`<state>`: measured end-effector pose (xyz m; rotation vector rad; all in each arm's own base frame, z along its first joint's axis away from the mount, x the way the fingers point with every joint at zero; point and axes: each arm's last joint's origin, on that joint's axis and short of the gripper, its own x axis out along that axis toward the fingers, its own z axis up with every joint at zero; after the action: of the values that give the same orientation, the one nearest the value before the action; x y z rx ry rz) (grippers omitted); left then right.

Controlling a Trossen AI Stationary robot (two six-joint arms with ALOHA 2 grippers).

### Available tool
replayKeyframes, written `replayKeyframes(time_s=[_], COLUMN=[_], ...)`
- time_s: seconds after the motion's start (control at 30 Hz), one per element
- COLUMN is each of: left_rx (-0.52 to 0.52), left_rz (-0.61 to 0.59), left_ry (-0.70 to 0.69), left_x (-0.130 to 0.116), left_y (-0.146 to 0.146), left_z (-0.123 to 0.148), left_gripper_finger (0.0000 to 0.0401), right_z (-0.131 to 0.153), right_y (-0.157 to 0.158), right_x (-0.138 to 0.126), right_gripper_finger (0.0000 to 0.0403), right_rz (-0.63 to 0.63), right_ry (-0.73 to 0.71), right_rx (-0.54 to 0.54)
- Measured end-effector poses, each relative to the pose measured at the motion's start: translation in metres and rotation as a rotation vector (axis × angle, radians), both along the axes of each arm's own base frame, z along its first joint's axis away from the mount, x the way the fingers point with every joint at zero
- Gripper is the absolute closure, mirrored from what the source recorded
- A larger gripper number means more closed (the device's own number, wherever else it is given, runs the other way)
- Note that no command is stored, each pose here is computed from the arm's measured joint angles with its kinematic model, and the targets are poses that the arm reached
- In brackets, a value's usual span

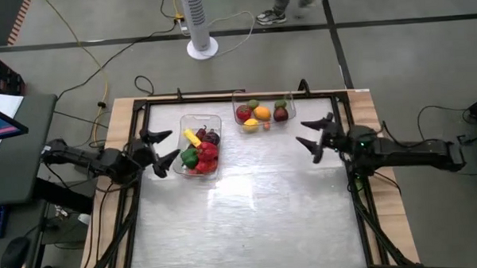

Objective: Sort produce into baskets
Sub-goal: Return to Home Position

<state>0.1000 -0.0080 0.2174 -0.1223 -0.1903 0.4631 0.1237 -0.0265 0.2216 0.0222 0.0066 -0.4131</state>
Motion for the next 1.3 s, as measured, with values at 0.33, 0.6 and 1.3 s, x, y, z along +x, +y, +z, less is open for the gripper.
replayKeyframes(time_s=[0.33,0.6,1.3], left_rx=[-0.067,-0.101,0.161], left_rz=[-0.016,-0.104,-0.063], left_ry=[-0.066,0.012,0.173], left_x=[-0.013,-0.008,-0.007], left_y=[0.004,0.0,0.0], left_z=[-0.022,-0.04,-0.044], left_gripper_finger=[0.0014,0.0014,0.0014], right_z=[-0.037,-0.036,-0.043], right_y=[0.007,0.011,0.005], right_x=[-0.02,-0.023,-0.023], right_gripper_finger=[0.0081,0.0081,0.0081], right_rz=[0.062,0.089,-0.022], right_ry=[-0.231,-0.219,-0.135], right_rx=[0.085,0.014,0.005])
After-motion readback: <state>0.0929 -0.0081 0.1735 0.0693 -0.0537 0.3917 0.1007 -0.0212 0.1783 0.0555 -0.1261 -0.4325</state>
